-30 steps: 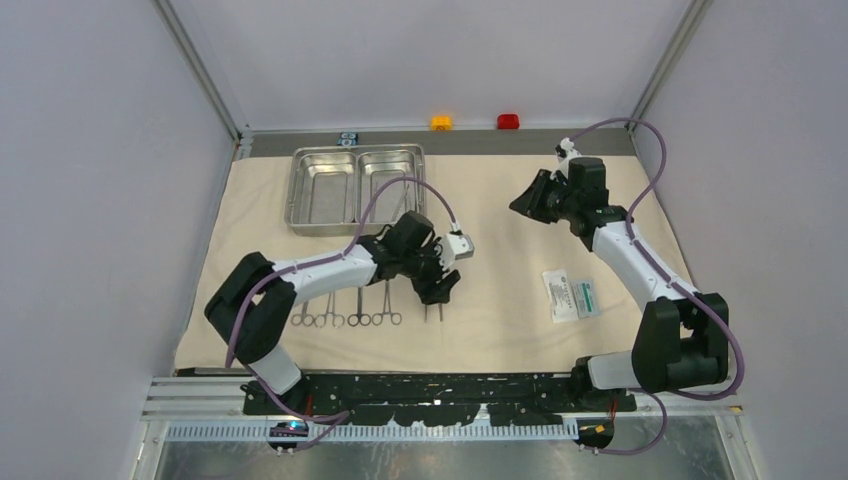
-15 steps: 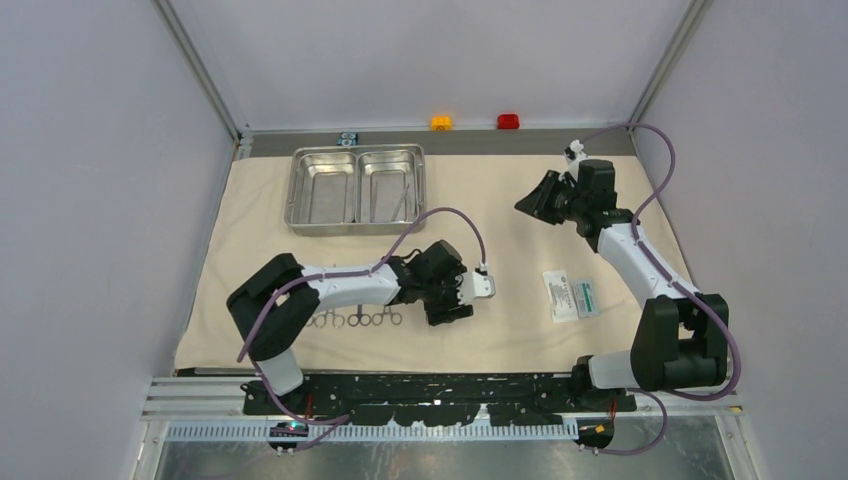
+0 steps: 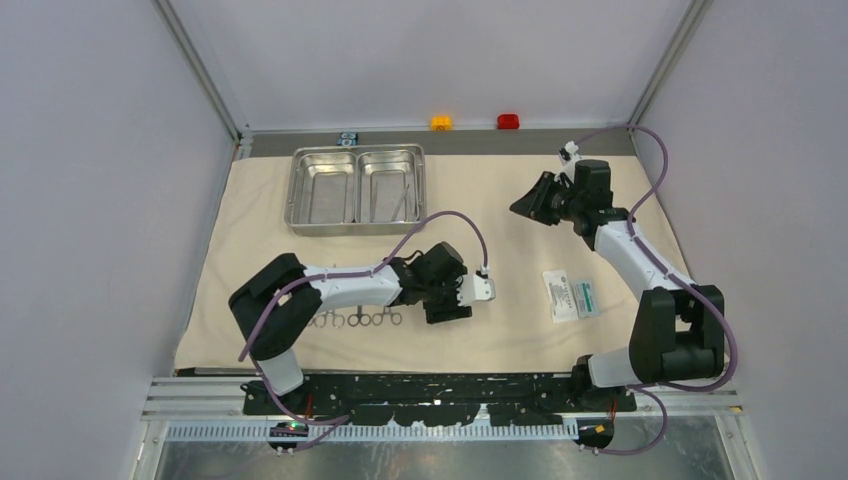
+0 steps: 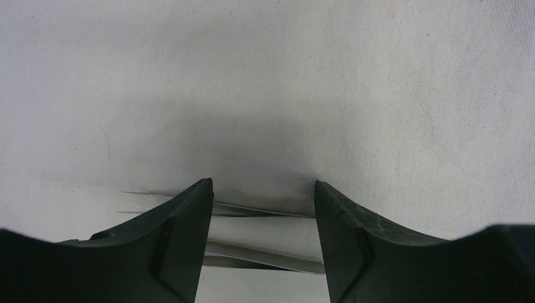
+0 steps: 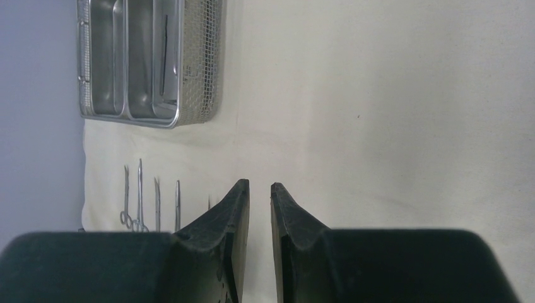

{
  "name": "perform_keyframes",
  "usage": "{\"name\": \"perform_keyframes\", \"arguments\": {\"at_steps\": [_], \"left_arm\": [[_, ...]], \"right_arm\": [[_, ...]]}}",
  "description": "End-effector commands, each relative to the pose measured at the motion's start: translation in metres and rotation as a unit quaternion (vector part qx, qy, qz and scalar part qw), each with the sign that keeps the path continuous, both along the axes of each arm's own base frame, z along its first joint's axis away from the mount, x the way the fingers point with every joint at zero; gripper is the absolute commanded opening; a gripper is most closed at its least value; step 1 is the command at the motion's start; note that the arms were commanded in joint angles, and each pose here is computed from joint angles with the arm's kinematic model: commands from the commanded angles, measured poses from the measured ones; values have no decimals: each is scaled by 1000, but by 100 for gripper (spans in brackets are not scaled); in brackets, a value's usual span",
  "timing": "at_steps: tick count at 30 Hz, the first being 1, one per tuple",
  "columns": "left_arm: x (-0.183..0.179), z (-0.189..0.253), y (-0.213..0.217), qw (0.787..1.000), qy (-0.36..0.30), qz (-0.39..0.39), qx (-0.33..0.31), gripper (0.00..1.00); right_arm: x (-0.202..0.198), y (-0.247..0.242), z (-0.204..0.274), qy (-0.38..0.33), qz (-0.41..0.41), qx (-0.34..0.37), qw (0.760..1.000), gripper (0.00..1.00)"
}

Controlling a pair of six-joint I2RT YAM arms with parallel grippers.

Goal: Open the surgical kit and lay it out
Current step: Adjust the medical item in the surgical kit.

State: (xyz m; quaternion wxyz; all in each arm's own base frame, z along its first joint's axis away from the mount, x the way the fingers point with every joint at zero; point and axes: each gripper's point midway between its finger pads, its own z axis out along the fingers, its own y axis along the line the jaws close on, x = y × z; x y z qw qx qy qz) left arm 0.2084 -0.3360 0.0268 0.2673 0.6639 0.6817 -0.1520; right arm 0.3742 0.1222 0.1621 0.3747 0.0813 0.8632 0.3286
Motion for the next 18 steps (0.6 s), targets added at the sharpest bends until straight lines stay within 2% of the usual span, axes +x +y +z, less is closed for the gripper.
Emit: {"name": "perform_keyframes", "arguments": {"at_steps": [1, 18], "left_arm": [[6, 9, 2, 1000, -25, -6, 1, 62], [3, 13, 8, 999, -36, -14, 2, 62]], "right_arm": [[6, 2, 7, -16, 4, 11, 1000, 24], [5, 3, 5, -14, 4, 15, 1000, 24]]}}
